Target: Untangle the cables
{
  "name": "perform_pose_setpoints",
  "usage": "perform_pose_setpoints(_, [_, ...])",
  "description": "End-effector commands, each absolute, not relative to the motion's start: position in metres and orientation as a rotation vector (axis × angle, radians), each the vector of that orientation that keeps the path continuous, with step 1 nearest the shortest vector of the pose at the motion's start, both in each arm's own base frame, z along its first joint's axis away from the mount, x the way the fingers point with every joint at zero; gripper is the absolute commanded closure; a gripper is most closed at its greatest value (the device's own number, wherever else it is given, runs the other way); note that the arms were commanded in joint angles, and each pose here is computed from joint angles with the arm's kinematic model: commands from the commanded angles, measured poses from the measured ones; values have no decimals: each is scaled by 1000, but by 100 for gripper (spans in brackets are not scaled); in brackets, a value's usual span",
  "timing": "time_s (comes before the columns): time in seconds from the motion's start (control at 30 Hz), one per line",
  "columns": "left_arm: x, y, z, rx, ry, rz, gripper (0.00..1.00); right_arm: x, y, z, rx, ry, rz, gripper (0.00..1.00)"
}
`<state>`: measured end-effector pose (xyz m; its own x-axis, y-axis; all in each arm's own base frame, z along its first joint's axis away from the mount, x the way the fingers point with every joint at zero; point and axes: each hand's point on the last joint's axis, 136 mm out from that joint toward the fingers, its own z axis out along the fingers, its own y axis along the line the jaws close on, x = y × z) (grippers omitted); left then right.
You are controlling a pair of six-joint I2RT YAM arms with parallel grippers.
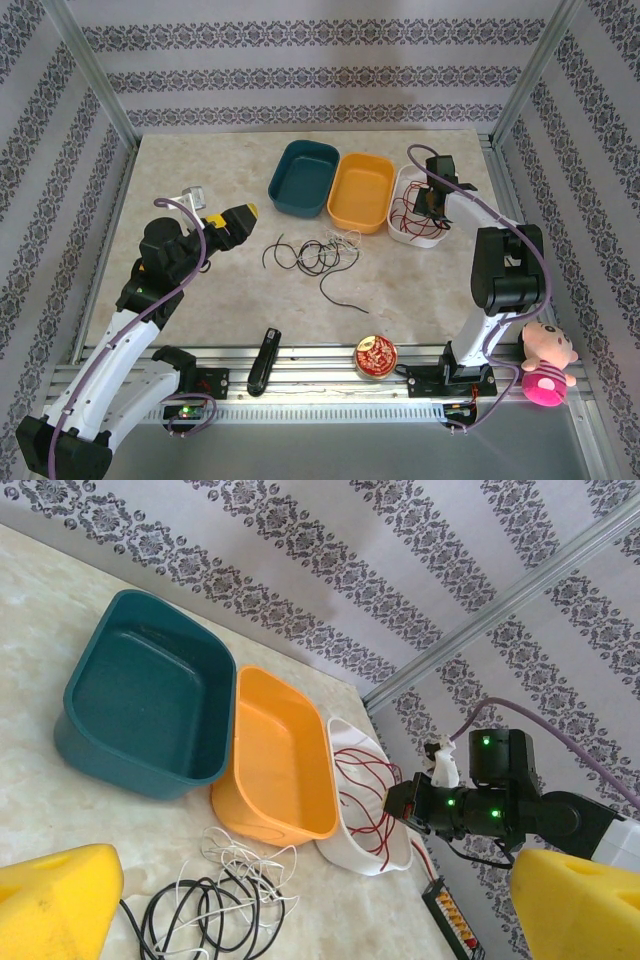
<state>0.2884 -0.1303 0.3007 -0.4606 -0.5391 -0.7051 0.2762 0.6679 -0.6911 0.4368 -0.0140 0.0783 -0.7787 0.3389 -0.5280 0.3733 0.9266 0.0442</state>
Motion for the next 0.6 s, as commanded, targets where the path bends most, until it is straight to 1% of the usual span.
perform_pose_setpoints(0.0, [290,-124,295,-217,1822,-921,1,440,-28,79,587,2506,-127,100])
perform_pose_setpoints(0.33, [291,-126,293,-217,1825,-931,1,458,-28,83,629,2489,-108,99])
perform_pose_setpoints(0.47, [291,-125,293,-216,1824,-929,1,457,-27,80,635,2501,-95,94])
perform_pose_setpoints(0.57, [291,-125,295,-213,1822,-922,1,451,-26,78,632,2507,-93,86])
